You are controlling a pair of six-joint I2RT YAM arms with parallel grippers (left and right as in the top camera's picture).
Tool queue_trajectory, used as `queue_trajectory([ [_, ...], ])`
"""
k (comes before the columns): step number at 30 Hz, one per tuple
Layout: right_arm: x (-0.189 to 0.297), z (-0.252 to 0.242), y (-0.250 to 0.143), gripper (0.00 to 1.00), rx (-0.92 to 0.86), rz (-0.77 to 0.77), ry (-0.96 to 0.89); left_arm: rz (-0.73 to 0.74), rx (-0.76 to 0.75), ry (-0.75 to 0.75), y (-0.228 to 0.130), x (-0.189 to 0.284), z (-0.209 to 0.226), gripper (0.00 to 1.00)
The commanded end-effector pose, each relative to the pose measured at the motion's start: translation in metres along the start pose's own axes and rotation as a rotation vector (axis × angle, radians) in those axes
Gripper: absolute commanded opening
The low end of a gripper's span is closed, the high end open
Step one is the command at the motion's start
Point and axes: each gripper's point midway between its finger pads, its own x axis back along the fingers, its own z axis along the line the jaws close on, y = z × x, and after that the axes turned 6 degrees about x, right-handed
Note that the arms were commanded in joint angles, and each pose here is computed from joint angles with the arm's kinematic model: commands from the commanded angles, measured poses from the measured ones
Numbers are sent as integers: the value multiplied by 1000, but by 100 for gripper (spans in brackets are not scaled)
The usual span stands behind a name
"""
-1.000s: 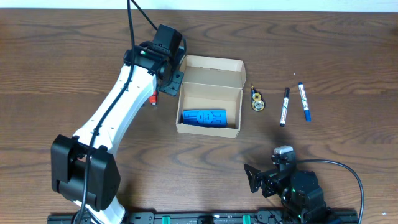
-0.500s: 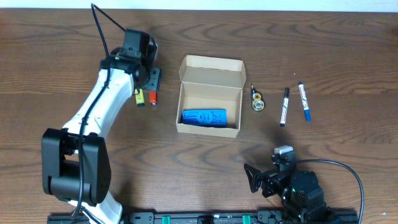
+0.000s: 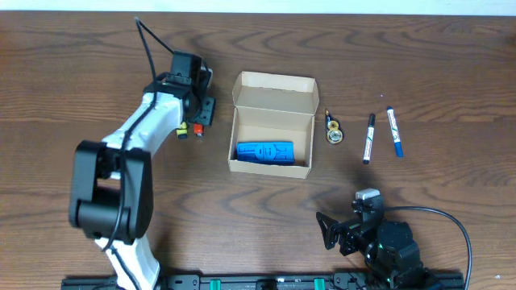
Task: Pack container
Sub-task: 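Move the left gripper to the red stapler and grasp it, then carry the red stapler into the box beside the duster and release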
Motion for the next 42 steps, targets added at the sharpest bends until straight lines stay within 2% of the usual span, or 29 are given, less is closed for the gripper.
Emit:
queue_trajectory([
  [1,-2,2,-4,99,-9,10,10,33,5,-3,-9,-17,0,56],
  [5,-2,2,-4,99,-9,10,10,40,16,-2,-11,-25,0,54],
  [10,-2,2,-4,99,-9,10,10,64,22,-1,-18,-33,0,46],
  [13,-2,2,-4,99,-9,10,10,58,21,-1,-16,-33,0,38],
  [18,-2,2,-4,99,-9,10,10,61,21,0,-17,-33,0,35],
  [25,-2,2,-4,99,-9,10,10,42,20,-2,-10,-26,-1,15],
  [28,-2,2,-4,99,-9,10,10,23,19,2,-1,-17,-1,10],
  [32,-2,2,-4,99,-9,10,10,-35,7,28,20,8,2,9],
  [37,-2,2,-4,99,-9,10,10,-147,-77,51,53,63,3,6],
  [42,-2,2,-4,99,-9,10,10,-284,-258,-61,73,127,-25,6],
])
